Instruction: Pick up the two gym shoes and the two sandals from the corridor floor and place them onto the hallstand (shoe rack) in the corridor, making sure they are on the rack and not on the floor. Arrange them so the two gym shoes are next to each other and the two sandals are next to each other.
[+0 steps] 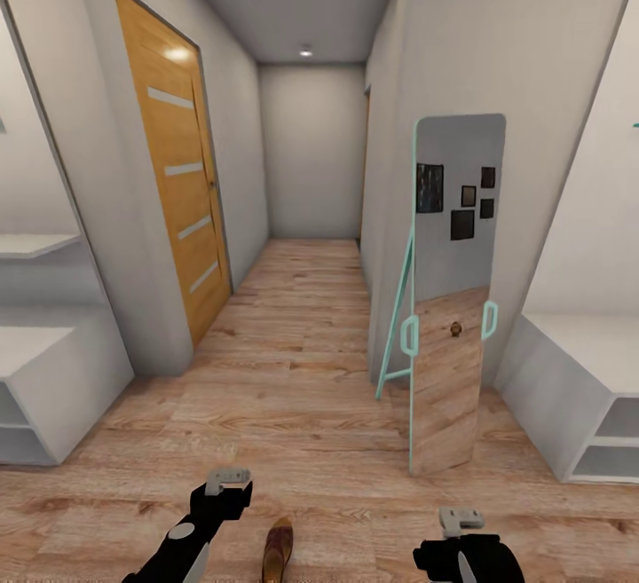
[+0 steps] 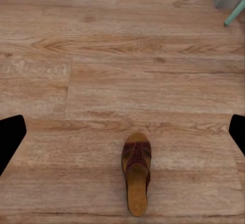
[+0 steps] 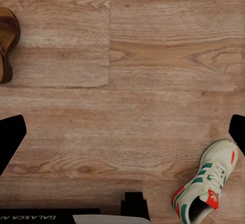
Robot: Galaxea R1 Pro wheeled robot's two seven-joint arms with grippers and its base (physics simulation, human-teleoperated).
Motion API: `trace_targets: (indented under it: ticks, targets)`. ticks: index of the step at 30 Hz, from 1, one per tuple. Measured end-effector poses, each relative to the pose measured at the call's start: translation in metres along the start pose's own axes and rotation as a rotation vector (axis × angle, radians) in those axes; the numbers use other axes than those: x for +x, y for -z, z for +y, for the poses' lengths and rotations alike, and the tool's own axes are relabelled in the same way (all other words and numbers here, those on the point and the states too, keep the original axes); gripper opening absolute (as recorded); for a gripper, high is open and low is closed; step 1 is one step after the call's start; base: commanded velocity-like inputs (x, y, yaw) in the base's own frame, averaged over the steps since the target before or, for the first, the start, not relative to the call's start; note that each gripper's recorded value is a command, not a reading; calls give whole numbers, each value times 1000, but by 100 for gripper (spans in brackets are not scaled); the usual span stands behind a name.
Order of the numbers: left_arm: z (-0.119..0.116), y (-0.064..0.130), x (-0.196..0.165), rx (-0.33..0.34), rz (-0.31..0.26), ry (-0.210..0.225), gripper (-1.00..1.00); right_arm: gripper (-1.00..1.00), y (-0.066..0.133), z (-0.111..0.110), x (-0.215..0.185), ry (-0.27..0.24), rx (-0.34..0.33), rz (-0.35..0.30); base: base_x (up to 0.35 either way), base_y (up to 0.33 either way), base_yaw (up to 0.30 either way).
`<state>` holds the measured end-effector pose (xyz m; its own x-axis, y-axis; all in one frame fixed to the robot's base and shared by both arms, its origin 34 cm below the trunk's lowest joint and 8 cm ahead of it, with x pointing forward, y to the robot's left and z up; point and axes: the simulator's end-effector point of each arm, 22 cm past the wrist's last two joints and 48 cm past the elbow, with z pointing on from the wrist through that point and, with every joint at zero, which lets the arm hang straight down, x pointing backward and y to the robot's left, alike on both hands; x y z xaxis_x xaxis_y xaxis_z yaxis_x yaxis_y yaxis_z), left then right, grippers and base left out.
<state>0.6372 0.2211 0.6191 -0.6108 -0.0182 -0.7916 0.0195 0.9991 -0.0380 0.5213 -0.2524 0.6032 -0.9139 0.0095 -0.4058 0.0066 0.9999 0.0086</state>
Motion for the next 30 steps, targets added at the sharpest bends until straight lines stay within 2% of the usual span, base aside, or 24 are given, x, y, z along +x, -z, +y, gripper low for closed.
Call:
trace_targets:
  ticks: [20,24,30]
  targets:
    - [2,-25,46,0,30,-1,100,100,-40,0,28,0,1,31,0,0,-43]
    - [2,-30,49,0,4,0,100,100,-43,0,8,0,3,-6,0,0,-25]
    - [2,-37,58,0,-6,-2,100,100,-49,-2,-5,0,5,-36,0,0,-6]
